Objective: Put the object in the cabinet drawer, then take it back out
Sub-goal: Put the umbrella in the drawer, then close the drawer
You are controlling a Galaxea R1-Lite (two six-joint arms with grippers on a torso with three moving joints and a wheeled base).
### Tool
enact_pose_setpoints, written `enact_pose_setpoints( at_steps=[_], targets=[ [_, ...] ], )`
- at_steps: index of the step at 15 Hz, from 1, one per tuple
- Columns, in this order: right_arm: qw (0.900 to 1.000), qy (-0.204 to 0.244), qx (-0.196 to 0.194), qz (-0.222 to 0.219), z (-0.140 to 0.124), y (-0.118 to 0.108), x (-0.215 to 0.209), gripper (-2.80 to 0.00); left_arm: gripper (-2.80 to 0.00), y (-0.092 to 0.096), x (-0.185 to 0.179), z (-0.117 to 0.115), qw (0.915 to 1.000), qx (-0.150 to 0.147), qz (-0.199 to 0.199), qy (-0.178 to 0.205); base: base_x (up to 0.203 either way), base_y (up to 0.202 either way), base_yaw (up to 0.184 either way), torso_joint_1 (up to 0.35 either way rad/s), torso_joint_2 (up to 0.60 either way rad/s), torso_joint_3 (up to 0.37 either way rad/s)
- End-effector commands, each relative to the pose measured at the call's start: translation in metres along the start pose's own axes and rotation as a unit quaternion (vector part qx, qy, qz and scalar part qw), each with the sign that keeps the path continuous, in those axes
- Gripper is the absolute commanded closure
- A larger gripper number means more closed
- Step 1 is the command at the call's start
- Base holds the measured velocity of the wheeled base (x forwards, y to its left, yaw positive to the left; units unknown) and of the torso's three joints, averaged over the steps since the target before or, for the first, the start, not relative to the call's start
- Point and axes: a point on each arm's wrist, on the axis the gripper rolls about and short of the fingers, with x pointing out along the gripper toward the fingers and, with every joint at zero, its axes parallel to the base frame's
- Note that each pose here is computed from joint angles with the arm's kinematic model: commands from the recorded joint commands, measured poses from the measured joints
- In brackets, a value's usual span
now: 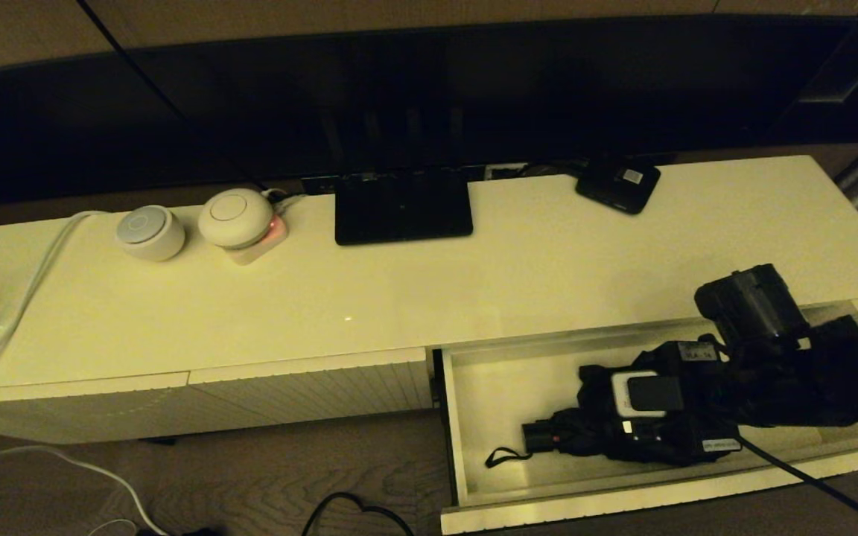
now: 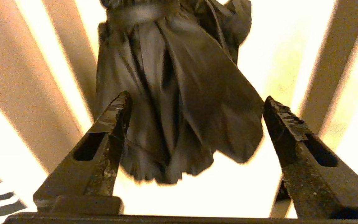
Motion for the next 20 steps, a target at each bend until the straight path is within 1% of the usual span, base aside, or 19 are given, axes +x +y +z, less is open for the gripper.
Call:
enact_pose_setpoints(
  at_steps=[1, 3, 4, 6, 9, 10, 11, 14, 16, 18, 20],
  targets=[
    [1.0, -0.005, -0.002, -0.018, -0.007, 0.011, -0.032, -2.8, 0.0, 0.0, 0.0, -0.001, 1.0, 0.0, 0.0, 0.002, 0.0, 0.0, 0.0, 0.0, 0.0, 0.0],
    [1.0, -0.003, -0.002, -0.009, -0.013, 0.024, -0.048, -2.8, 0.0, 0.0, 0.0, -0.001, 1.0, 0.0, 0.0, 0.002, 0.0, 0.0, 0.0, 0.0, 0.0, 0.0],
    [1.0, -0.004, -0.002, -0.007, -0.016, 0.03, -0.056, 0.0, 0.0, 0.0, 0.0, -0.001, 1.0, 0.0, 0.0, 0.002, 0.0, 0.0, 0.0, 0.0, 0.0, 0.0],
    [1.0, -0.009, -0.009, 0.011, -0.018, 0.046, -0.065, 0.0, 0.0, 0.0, 0.0, -0.001, 1.0, 0.0, 0.0, 0.002, 0.0, 0.0, 0.0, 0.0, 0.0, 0.0],
    [0.997, -0.048, -0.016, 0.05, -0.022, 0.07, -0.067, 0.0, 0.0, 0.0, 0.0, -0.001, 1.0, 0.0, 0.0, 0.002, 0.0, 0.0, 0.0, 0.0, 0.0, 0.0],
    [0.997, -0.055, -0.016, 0.06, -0.024, 0.077, -0.067, 0.0, 0.0, 0.0, 0.0, -0.001, 1.0, 0.0, 0.0, 0.002, 0.0, 0.0, 0.0, 0.0, 0.0, 0.0],
    [0.996, -0.059, -0.016, 0.066, -0.026, 0.083, -0.069, 0.0, 0.0, 0.0, 0.0, -0.001, 1.0, 0.0, 0.0, 0.002, 0.0, 0.0, 0.0, 0.0, 0.0, 0.0],
    [0.996, -0.076, -0.02, 0.052, -0.028, 0.09, -0.08, 0.0, 0.0, 0.0, 0.0, -0.001, 1.0, 0.0, 0.0, 0.002, 0.0, 0.0, 0.0, 0.0, 0.0, 0.0],
    [0.994, -0.089, -0.031, 0.056, -0.028, 0.099, -0.088, 0.0, 0.0, 0.0, 0.0, -0.001, 1.0, 0.0, 0.0, 0.002, 0.0, 0.0, 0.0, 0.0, 0.0, 0.0],
    [0.991, -0.096, -0.05, 0.08, -0.028, 0.115, -0.09, 0.0, 0.0, 0.0, 0.0, -0.001, 1.0, 0.0, 0.0, 0.002, 0.0, 0.0, 0.0, 0.0, 0.0, 0.0],
    [0.988, -0.092, -0.06, 0.108, -0.028, 0.126, -0.083, 0.0, 0.0, 0.0, 0.0, -0.001, 1.0, 0.0, 0.0, 0.002, 0.0, 0.0, 0.0, 0.0, 0.0, 0.0]
  ],
)
